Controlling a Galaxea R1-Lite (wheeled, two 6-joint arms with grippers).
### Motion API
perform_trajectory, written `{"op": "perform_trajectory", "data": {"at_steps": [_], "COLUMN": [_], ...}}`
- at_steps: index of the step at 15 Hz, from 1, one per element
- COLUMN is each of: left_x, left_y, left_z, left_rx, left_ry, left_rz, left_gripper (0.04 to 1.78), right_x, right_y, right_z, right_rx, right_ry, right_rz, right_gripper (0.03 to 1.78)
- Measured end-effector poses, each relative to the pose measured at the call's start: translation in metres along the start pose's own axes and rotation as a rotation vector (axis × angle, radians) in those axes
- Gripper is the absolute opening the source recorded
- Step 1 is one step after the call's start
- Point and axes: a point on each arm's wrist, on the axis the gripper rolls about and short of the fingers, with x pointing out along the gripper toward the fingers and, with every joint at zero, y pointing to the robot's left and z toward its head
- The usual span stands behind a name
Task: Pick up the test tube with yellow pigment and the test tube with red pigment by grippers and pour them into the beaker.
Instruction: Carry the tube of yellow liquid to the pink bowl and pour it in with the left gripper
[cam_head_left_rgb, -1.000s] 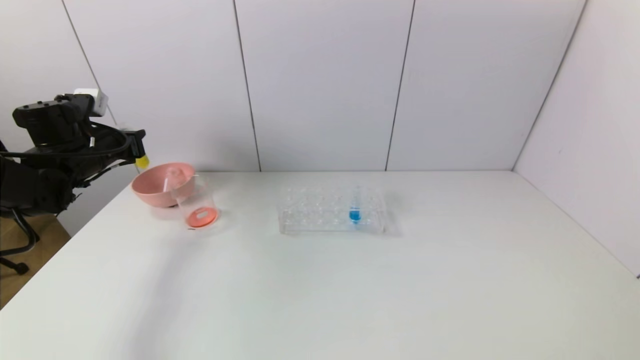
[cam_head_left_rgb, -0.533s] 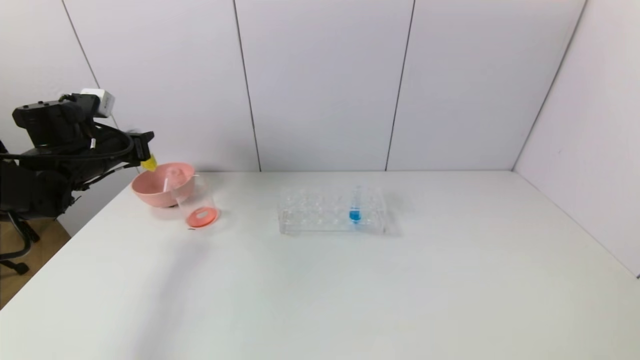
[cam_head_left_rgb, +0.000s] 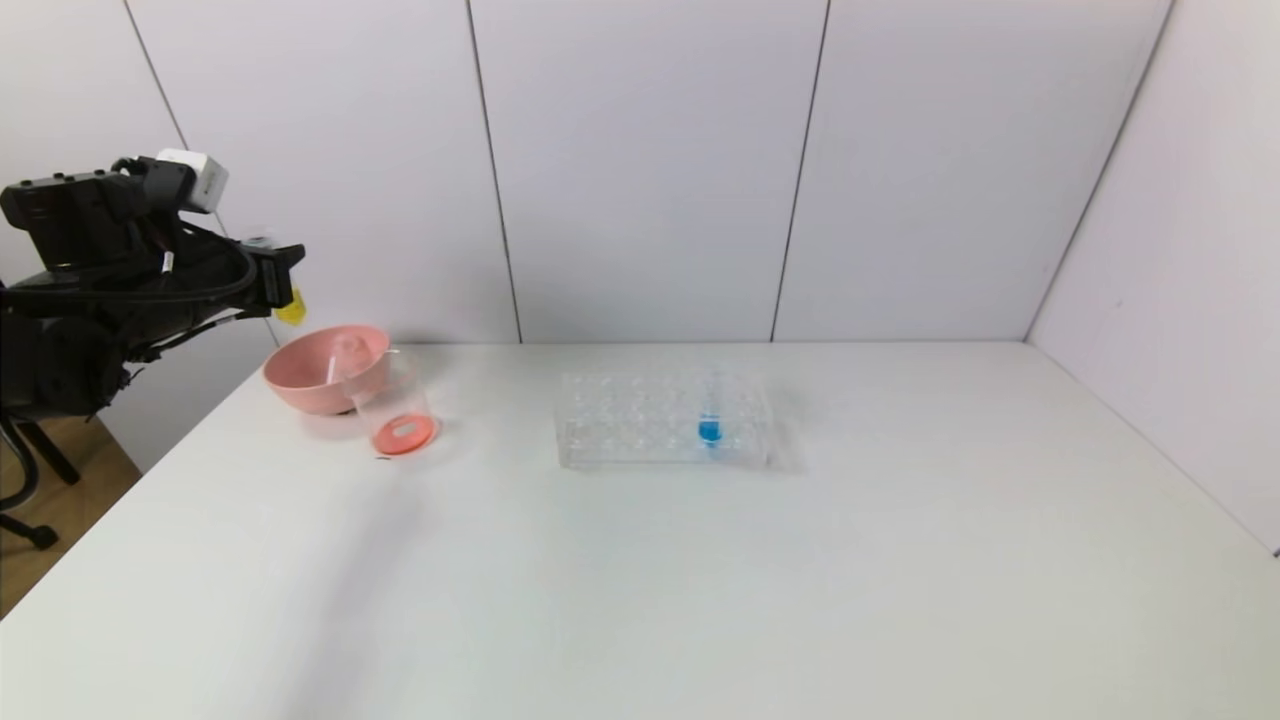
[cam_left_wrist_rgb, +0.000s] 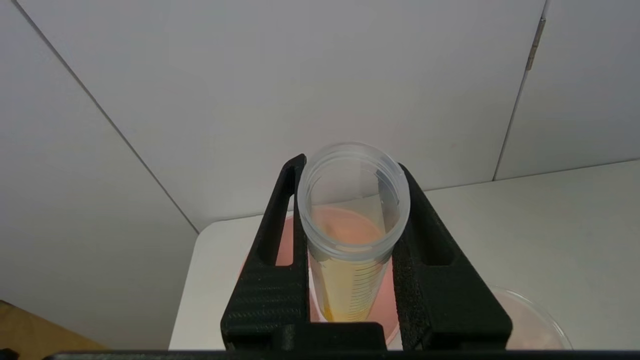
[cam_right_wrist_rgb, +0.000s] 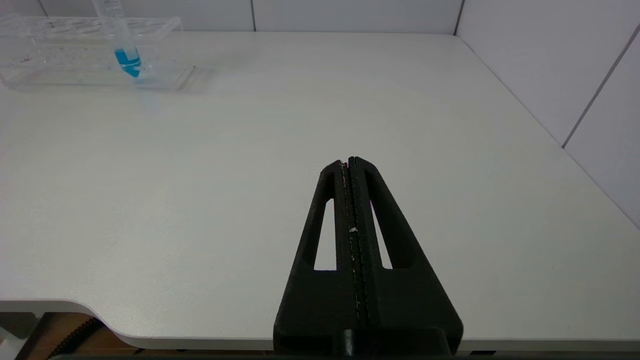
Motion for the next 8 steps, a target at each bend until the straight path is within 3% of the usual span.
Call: {"op": "perform_trajectory", "data": {"at_steps": [8], "left_x": [0.005], "left_y": [-0.011], "left_z": [0.011], "left_rx": [0.063], "left_ry": [0.027], "left_rz": [-0.042], "left_gripper": [0.48], "right_x": [0.000], "right_y": [0.000], "right_z": [0.000], "right_rx": [0.000], "right_ry": [0.000], "right_rz": [0.000], "right_gripper": [0.11]}}
